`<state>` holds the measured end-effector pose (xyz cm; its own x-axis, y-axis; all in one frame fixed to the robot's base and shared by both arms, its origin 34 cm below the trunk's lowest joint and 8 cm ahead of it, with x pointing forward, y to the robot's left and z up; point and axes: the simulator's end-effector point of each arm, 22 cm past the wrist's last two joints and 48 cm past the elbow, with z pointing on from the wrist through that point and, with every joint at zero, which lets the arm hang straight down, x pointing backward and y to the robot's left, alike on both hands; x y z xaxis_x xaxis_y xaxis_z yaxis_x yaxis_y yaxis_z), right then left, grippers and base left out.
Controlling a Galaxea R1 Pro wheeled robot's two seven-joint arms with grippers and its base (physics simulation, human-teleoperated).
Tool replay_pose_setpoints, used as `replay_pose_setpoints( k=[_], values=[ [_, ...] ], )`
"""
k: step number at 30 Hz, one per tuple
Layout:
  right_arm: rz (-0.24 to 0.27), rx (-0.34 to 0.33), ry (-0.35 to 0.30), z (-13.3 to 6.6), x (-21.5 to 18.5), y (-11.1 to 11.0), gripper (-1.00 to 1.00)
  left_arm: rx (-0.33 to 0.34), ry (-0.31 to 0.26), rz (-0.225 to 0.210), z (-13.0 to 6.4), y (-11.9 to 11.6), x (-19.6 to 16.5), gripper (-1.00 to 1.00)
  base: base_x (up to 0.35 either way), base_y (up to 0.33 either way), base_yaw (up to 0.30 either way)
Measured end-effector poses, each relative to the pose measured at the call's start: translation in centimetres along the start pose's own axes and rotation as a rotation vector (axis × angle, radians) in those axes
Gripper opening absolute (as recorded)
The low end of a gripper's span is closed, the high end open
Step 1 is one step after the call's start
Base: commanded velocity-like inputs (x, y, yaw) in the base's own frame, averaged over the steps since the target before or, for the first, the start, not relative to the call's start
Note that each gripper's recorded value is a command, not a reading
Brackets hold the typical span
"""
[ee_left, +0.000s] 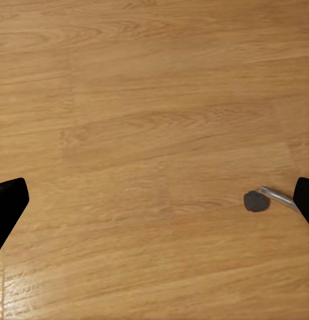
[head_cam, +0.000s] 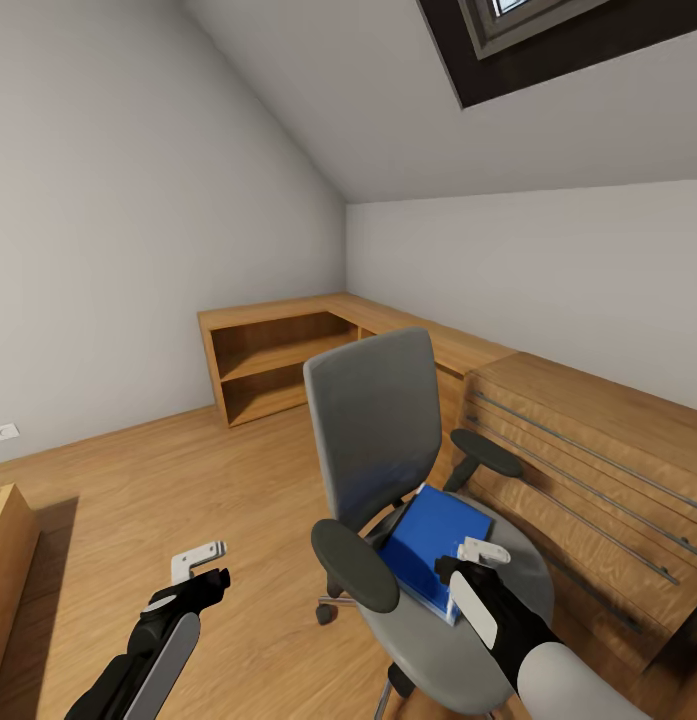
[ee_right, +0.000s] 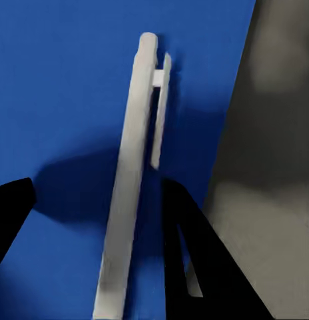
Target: In the bedroom, organize the workspace by keeping the computer under the desk, ensuring the monitor is on the desk, placing the keyboard on the desk next to the monitor, placing the mouse on the desk next to the keyboard, moving the folder from the swivel chair onto the desk next to the mouse, stacking the notebook on top of the folder with the pen on top of the notebook, and positioning the swivel chair next to the desk.
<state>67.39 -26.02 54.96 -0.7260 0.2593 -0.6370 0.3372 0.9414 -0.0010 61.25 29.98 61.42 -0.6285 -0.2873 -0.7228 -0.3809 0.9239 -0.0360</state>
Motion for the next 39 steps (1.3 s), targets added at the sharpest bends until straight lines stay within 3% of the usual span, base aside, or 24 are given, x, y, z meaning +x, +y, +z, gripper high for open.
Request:
replay_pose_setpoints(
  k=[39],
  values=[
    [0.0, -0.003, 0.005, -0.02, 0.13, 0.13, -1.0, 0.001, 0.004, 0.002, 0.03, -0.02, 0.14, 1.0, 0.0, 0.0, 0.0]
  ],
)
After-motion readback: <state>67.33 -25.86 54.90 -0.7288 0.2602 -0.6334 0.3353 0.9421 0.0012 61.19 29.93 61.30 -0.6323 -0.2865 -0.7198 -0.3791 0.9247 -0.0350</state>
